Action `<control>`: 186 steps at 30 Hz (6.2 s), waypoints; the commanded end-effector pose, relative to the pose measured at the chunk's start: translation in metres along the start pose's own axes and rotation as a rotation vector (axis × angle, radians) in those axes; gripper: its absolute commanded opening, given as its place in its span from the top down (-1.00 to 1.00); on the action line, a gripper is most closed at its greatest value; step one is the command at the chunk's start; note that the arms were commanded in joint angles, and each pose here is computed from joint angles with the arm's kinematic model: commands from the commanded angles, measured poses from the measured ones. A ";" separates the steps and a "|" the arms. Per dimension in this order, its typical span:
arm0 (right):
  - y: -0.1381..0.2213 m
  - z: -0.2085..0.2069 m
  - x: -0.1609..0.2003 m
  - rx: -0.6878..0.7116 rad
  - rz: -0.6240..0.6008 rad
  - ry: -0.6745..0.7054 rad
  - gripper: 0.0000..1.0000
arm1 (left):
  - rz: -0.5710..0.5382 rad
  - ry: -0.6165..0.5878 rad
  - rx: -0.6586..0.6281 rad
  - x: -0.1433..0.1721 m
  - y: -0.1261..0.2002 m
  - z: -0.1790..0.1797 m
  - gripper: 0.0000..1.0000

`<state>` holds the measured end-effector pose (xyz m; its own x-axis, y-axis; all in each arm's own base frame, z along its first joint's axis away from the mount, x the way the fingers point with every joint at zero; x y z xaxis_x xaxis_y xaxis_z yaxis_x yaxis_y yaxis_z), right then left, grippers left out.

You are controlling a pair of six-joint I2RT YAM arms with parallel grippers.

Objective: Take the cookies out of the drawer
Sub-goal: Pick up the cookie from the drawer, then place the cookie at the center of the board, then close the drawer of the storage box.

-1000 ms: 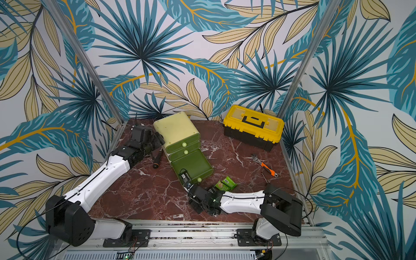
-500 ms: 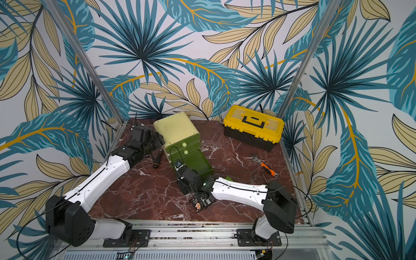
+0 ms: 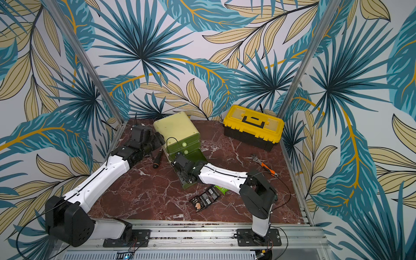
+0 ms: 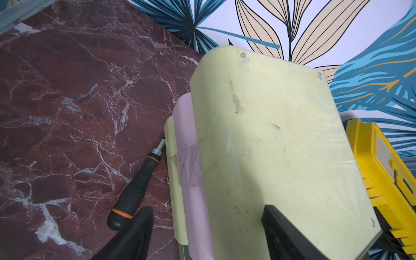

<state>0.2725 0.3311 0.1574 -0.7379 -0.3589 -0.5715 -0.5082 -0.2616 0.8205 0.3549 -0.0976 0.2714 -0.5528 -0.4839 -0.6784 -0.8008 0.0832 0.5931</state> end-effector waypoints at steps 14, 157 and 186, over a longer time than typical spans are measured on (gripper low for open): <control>-0.044 -0.003 0.010 -0.023 0.147 -0.002 -0.21 | 0.063 -0.026 0.012 0.004 -0.007 -0.004 -0.59; -0.052 -0.040 0.042 -0.180 -0.387 -0.150 0.02 | 0.091 -0.004 -0.014 0.014 -0.012 0.004 -0.46; -0.106 -0.050 -0.033 -0.138 -0.591 -0.316 0.00 | 0.096 -0.011 -0.034 0.014 -0.013 0.007 -0.46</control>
<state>0.3659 0.3252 0.0812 -0.4829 0.1096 -0.8688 -0.8041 -0.4484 0.3904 0.3588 -0.1044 0.2694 -0.5760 -0.4905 -0.6539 -0.7911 0.1328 0.5972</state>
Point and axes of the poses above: each gripper's point midway between its finger pads, its own y axis back along the fingers, its own z axis along the line the jaws close on, x = y × z, the point moved 6 cm from there along y, back along the fingers, and after that the axes turned 5 degrees about -y, right-handed, at the moved point
